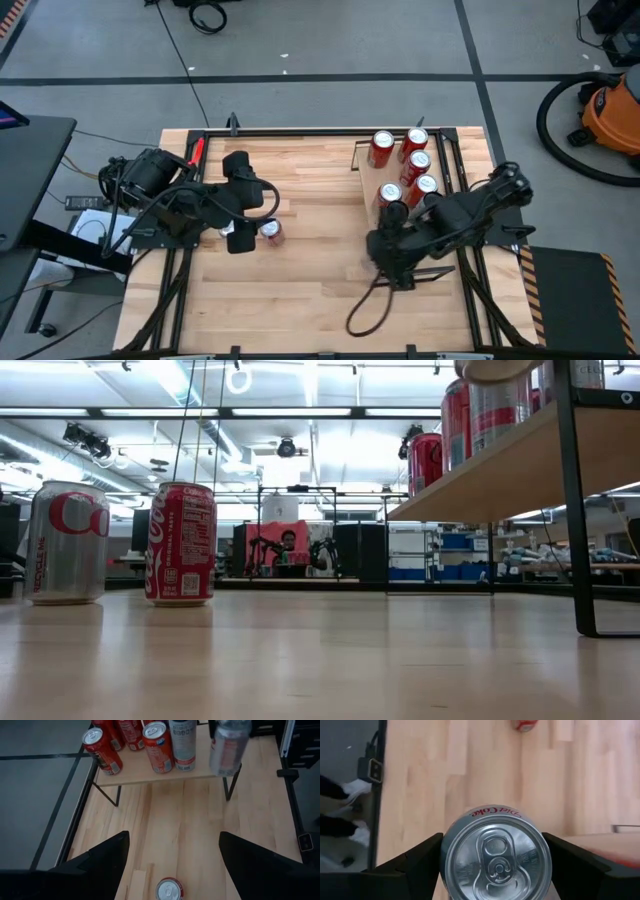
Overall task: Place canned beverage on shelf
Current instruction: Put the top red silver soda can on the shelf
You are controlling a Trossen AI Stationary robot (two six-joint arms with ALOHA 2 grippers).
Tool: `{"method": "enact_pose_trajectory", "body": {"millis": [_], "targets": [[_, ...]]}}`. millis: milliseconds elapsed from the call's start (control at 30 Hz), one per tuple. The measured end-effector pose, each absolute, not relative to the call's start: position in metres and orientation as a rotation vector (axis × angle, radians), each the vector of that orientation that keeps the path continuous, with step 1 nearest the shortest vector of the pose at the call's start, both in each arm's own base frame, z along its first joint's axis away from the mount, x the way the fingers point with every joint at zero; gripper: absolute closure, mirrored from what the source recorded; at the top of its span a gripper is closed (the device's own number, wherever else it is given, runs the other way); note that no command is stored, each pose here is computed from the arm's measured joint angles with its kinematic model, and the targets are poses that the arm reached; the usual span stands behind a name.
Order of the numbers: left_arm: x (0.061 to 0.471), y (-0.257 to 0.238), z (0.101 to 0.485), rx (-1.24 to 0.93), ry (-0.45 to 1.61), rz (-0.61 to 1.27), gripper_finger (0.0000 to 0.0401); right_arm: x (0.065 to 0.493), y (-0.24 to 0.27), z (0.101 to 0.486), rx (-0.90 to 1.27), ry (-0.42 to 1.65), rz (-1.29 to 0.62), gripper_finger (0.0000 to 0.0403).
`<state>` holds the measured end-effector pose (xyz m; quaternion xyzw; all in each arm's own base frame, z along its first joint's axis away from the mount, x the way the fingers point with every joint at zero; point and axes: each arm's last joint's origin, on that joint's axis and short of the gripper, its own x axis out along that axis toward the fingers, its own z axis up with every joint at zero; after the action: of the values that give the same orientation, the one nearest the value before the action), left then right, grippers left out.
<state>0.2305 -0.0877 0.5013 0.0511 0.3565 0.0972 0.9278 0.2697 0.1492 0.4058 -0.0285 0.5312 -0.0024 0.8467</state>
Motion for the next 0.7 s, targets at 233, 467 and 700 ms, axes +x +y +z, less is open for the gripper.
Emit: {"method": "enact_pose_trajectory", "body": {"millis": [233, 467, 700], "targets": [[0.233, -0.086, 0.502, 0.114, 0.716, 0.198, 0.0083, 0.246, 0.143, 0.418, -0.050, 1.122, -0.060, 0.0086], [0.233, -0.084, 0.502, 0.106, 0.717, 0.207, 0.0083, 0.224, 0.149, 0.428, -0.045, 1.075, -0.021, 0.0086], [0.234, -0.082, 0.502, 0.102, 0.718, 0.217, 0.0083, 0.197, 0.144, 0.413, -0.017, 1.132, -0.038, 0.0086]]}}
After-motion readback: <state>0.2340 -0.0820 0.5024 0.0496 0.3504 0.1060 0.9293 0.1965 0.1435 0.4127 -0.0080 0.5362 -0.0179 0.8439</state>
